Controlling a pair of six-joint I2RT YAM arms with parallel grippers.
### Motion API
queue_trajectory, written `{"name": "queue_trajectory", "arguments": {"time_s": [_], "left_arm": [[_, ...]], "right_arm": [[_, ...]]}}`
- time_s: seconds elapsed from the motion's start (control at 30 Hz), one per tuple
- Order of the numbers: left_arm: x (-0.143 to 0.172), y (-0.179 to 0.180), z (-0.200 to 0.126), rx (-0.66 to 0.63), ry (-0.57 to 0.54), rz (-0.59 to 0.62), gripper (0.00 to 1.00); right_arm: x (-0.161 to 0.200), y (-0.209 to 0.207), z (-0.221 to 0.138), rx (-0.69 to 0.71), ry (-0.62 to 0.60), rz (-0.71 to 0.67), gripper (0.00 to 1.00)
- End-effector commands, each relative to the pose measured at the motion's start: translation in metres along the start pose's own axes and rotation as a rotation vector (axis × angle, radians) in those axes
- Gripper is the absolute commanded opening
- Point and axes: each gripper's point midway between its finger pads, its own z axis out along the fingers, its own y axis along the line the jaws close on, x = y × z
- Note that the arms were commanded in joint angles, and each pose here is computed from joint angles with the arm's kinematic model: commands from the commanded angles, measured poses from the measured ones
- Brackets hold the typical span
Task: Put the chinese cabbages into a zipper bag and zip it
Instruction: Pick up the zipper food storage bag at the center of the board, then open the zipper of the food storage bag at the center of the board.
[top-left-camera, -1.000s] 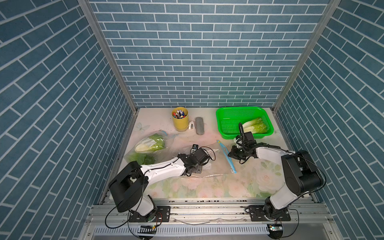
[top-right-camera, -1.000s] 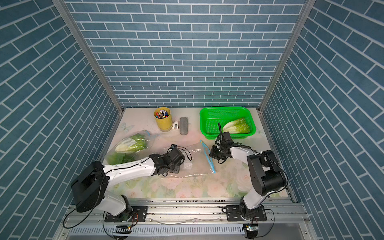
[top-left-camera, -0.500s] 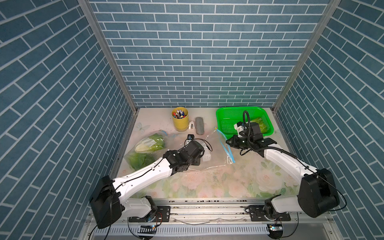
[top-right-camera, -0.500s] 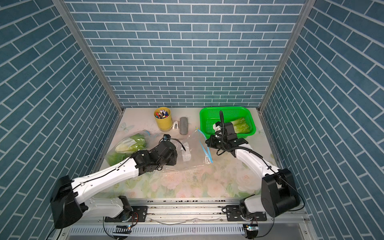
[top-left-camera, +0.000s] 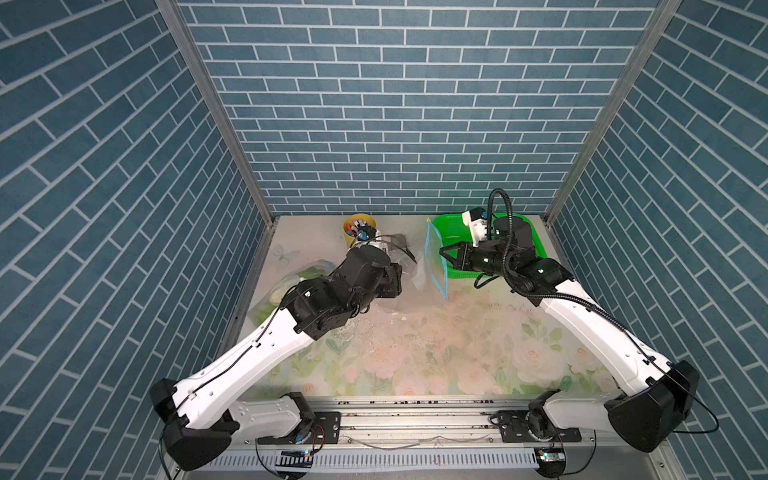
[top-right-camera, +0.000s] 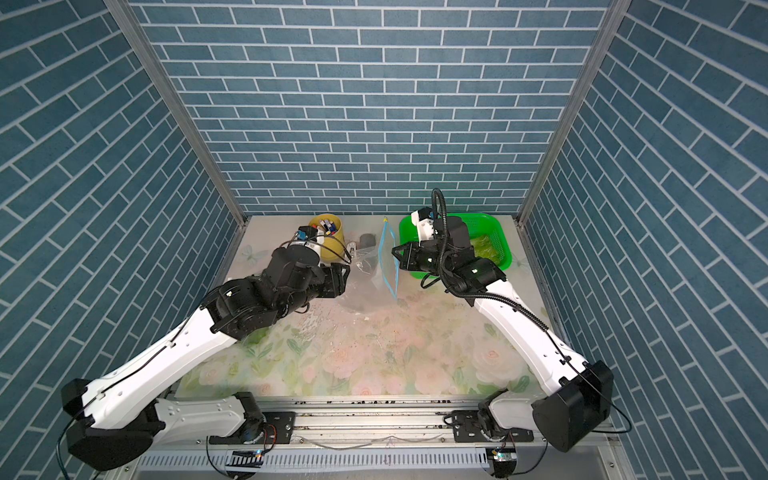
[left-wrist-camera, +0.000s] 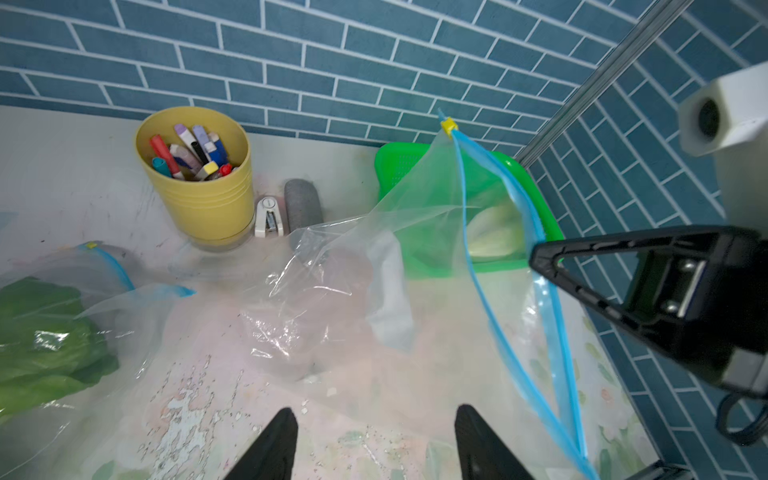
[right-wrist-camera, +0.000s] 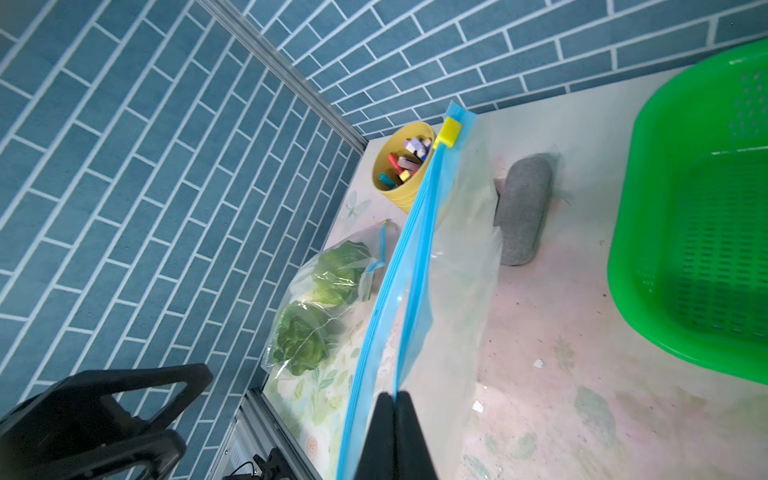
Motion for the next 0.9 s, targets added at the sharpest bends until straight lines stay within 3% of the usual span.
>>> {"name": "queue_trajectory", "arguments": {"time_s": [0.0,0.13,0.37,0.87], "left_arm": [[-0.004,-0.019,0.01,0.044,0.047,0.022,0.65],[-0.008,-0.048,0.03,0.112,0.079,0.031,0.67],[-0.004,-0.06,0.062,0.09,0.122,0.05,0.65],[0.013,-0.047,0.099,0.035,0.131,-0.024,0.41]], "right_arm": [[-0.005,0.006,-0.001,0.043,-0.017,-0.008,0.0],[-0.01,0.016,-0.003,0.044,-0.034,-0.038,0.0],[-0.011,0.022,-0.004,0.036,-0.037,-0.048,0.0],[-0.011,0.023,0.003,0.019,-0.036,-0.052,0.0]]}}
